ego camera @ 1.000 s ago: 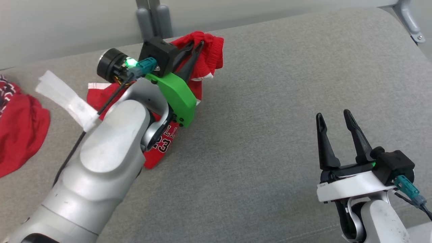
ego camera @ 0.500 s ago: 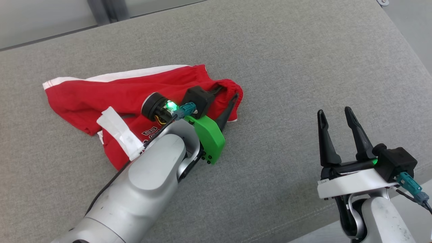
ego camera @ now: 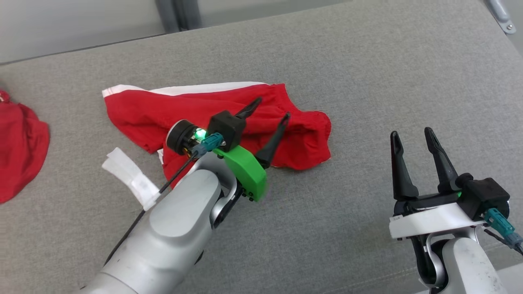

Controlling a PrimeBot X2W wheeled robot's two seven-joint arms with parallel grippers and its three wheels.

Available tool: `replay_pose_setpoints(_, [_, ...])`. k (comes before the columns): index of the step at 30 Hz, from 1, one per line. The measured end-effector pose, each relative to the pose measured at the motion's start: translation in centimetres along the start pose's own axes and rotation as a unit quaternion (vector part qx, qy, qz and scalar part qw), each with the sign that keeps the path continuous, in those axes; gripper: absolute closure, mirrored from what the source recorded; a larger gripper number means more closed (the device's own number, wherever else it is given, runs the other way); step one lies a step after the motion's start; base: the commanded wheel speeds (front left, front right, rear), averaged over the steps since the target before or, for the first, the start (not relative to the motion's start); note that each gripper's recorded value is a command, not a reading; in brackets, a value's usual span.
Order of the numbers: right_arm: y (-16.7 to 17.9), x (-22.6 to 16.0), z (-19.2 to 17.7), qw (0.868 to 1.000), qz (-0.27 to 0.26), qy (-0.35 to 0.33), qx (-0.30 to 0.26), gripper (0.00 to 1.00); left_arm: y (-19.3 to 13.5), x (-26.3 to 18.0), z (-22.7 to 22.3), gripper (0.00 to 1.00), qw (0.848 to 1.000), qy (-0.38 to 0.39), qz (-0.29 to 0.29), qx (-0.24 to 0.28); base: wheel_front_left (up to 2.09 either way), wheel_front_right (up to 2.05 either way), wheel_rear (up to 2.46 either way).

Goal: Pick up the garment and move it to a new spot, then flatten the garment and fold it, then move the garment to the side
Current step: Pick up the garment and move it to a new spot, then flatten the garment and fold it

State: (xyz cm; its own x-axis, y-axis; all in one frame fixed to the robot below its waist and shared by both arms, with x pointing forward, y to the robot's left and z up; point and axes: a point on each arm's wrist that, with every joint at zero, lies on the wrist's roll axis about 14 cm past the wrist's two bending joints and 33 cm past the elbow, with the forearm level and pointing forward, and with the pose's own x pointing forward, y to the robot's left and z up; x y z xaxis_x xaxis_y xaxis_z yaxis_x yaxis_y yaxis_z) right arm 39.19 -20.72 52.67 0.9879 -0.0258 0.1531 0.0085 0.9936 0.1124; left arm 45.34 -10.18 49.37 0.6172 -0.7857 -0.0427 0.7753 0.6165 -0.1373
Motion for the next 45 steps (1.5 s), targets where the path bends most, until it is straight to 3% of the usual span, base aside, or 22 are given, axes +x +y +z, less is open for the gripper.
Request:
replay_pose_setpoints(11, [2.4,1.2,2.8,0.998,0.038,-0.047,-0.011,0.0,5.5,-7.7,2.6,0.0,0.986,-0.07,0.149,-0.023,0.0,0.0,0.0])
replay_pose_setpoints(26, [4.1,-0.3,3.8,0.996,0.061,-0.057,-0.003,0.0,7.9,-19.3,2.7,0.0,0.937,-0.132,0.319,-0.051,0.0,0.0,0.0])
replay_pose_setpoints(36, [4.7,-1.5,2.3,0.997,0.068,-0.032,0.013,0.0,8.0,-23.4,1.3,0.0,0.917,-0.13,0.373,-0.053,0.0,0.0,0.0])
replay_pose_setpoints(45, [4.9,-1.8,1.9,0.997,0.07,-0.025,0.016,0.0,8.0,-24.4,1.2,0.0,0.913,-0.132,0.383,-0.048,0.0,0.0,0.0])
